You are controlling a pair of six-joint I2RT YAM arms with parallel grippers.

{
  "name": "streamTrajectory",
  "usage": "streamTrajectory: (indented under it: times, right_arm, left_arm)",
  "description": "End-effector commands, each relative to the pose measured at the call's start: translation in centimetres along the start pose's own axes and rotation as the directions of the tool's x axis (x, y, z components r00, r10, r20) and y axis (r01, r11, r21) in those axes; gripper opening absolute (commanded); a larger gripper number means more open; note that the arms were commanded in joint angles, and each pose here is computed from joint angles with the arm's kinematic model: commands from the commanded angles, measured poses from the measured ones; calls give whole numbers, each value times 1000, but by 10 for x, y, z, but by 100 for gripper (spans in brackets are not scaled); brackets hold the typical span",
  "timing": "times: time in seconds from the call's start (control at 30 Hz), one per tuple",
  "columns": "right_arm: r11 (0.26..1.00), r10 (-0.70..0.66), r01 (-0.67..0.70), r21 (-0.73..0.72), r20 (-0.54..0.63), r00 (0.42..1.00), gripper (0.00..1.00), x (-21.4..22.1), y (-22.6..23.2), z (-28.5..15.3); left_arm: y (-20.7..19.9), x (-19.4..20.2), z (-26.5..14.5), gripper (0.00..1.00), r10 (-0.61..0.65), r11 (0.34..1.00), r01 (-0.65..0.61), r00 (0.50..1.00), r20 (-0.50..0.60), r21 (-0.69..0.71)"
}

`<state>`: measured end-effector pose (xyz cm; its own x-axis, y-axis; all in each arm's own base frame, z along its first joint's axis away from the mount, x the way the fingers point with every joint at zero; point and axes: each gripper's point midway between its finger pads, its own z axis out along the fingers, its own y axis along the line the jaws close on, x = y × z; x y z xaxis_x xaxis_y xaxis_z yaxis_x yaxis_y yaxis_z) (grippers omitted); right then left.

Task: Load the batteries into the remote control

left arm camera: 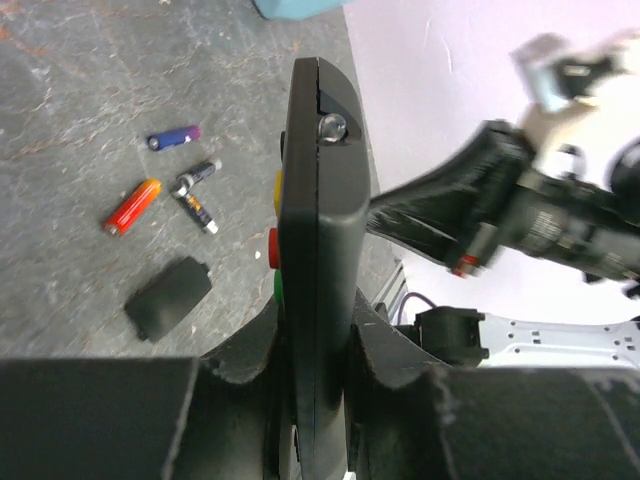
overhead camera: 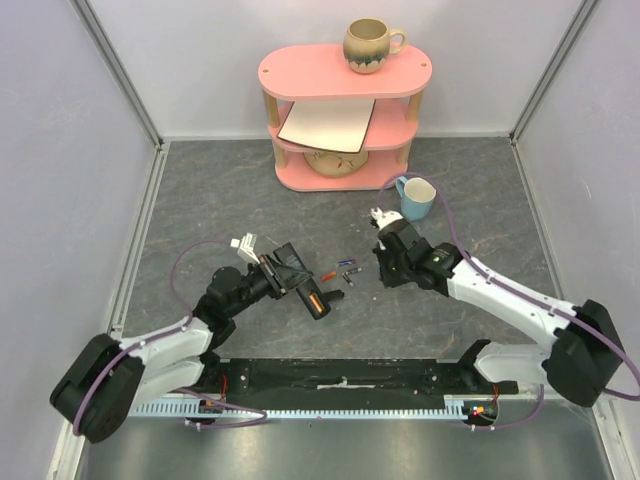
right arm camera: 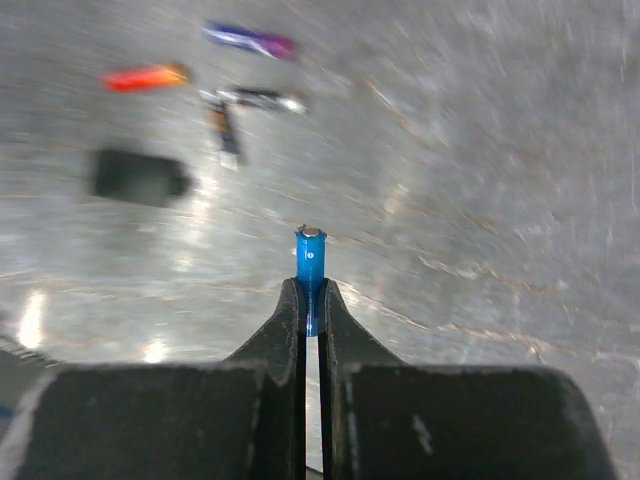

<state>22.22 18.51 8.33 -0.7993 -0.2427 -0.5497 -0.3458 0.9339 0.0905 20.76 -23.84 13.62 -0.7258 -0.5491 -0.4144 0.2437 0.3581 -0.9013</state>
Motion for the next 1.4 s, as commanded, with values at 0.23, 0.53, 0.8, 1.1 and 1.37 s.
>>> streamTrajectory:
  times: [0.23,0.53,0.8,1.1,1.37]
  right_arm:
    - [933,-214,245,-264,141,967,0,-45,110,-83]
    - [901,-298,296,-316,44,954,0,-32,136,-78]
    - [889,-337,325,-321,21,941,0,-28,152,-81]
    - [899,-352,327,-292,-36,935,0,-20,149,-70]
    - [903,-363,334,-272,-63,930,0,-17,146,-66]
  left_arm:
    - [-67,-21,24,2,18,964,-32,998,56,263]
    - [-71,-19,27,2,20,962,-30,999,39,272]
    - [-65,-18,29,2,19,970,-26,999,34,240]
    - [-67,-18,26,2,29,968,-37,999,35,248]
    - [-68,-16,23,2,20,967,-27,999,33,253]
